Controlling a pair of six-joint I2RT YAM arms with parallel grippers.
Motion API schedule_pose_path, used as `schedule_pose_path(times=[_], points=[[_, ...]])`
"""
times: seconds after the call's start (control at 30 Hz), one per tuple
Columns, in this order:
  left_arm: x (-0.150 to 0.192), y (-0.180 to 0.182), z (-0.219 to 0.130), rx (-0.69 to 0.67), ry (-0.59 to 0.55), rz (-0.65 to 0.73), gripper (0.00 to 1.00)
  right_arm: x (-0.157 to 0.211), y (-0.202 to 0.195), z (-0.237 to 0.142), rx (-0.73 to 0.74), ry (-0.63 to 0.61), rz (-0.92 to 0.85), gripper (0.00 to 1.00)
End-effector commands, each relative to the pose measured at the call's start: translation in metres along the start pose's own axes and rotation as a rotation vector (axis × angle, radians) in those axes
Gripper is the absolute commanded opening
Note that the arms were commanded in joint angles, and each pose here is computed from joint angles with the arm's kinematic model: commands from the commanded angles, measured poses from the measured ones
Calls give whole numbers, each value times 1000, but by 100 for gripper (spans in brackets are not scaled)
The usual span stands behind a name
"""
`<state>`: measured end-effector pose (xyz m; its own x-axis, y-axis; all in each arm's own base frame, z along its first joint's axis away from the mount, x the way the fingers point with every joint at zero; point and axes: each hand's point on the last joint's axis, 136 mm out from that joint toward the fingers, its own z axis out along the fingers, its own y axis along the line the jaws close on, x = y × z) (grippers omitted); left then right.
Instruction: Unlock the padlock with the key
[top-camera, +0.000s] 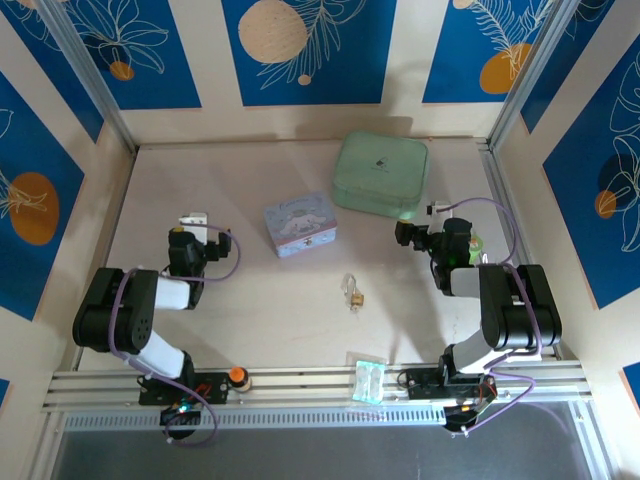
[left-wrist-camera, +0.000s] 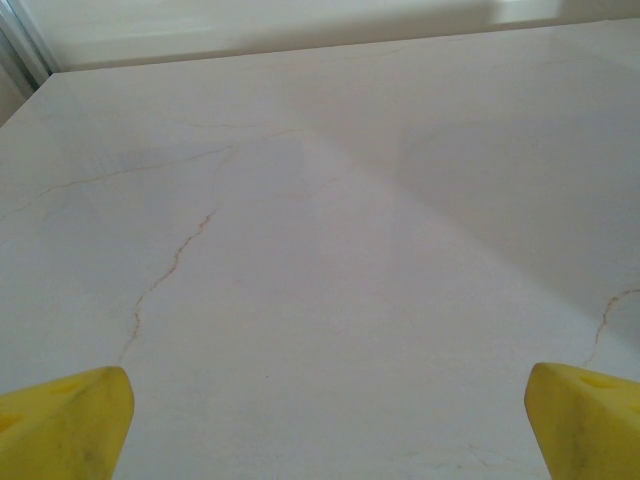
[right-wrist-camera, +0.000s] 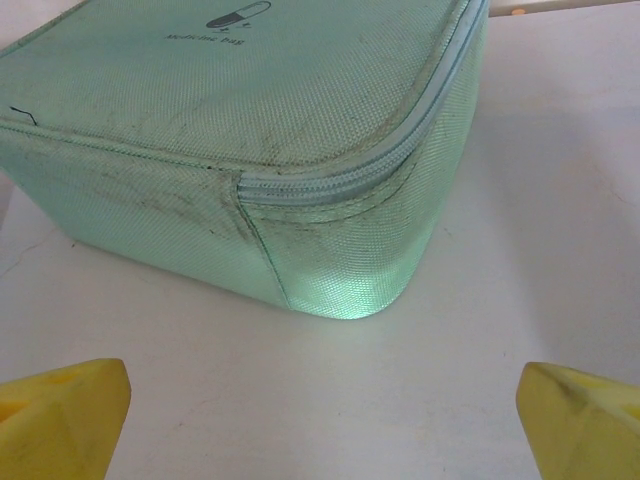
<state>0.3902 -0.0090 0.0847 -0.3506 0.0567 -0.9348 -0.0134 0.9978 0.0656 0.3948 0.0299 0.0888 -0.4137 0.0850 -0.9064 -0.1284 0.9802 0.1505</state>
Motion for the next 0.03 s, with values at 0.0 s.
schedule_pose_path(times=[0.0], points=[[-10,-3,2,21,-38,6,100,-7,2,-1,-12,-29,-23,99]])
